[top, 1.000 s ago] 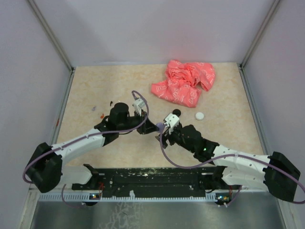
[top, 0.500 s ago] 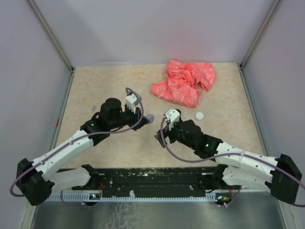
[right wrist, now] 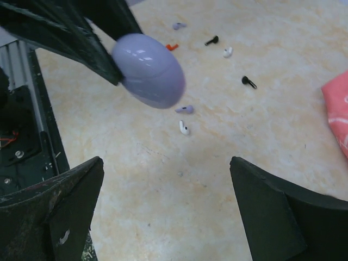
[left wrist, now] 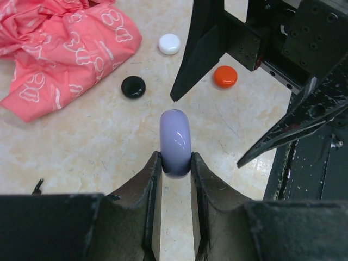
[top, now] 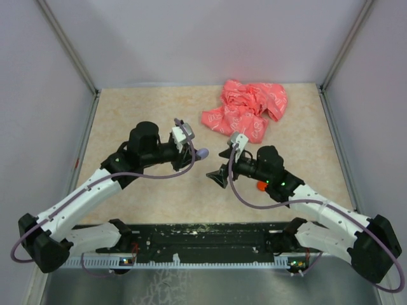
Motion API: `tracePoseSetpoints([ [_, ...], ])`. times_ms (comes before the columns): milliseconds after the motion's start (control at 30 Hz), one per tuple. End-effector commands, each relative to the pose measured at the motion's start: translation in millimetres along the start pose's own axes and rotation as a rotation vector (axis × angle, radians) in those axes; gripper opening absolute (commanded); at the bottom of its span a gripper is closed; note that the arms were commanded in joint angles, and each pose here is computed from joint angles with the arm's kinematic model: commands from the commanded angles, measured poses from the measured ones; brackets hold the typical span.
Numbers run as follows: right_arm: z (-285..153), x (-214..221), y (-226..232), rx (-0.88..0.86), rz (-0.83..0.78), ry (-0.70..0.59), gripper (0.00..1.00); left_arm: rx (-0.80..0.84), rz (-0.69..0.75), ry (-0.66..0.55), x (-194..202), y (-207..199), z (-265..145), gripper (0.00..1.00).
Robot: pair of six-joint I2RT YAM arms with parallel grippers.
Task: Insert the wireless bluetooth earbuds into the charging case
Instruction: Pick up the charging case at the center of the board.
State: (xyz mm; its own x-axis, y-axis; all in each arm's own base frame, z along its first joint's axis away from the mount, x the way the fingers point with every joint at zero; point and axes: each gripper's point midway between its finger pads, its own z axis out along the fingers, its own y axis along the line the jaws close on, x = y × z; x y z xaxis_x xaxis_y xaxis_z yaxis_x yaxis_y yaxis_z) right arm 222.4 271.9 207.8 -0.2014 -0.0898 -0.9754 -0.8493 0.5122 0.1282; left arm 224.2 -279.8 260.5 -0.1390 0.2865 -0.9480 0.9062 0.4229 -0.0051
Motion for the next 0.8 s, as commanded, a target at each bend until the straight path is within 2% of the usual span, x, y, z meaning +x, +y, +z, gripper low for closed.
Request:
tracePoseSetpoints([
  [0, -4.1, -36.6, 29.5, -0.199, -0.210, -0.154, 0.98, 0.157, 0.100, 0.024, -4.7, -18.9, 5.5, 0.00],
  [200, -1.2, -38.4, 30.3, -0.259, -0.197, -0.143, 0.98, 0.231, 0.157, 0.032, -4.7, -27.3, 6.1, 0.00],
  [400, -5.9, -42.9, 43.3, -0.330, -0.220, -0.230, 0.94, 0.323, 0.176, 0.016, 1.8, -43.7, 1.7, 0.00],
  [533, -8.2, -41.7, 50.9, -0.375, -0.225, -0.239, 0.88, 0.373, 0.171, 0.021, 9.6, -52.2, 0.5, 0.00],
  [767, -10.5, -31.7, 60.0, -0.438, -0.226, -0.247, 0.70, 0.413, 0.164, 0.027, 16.9, -58.9, -1.5, 0.00],
])
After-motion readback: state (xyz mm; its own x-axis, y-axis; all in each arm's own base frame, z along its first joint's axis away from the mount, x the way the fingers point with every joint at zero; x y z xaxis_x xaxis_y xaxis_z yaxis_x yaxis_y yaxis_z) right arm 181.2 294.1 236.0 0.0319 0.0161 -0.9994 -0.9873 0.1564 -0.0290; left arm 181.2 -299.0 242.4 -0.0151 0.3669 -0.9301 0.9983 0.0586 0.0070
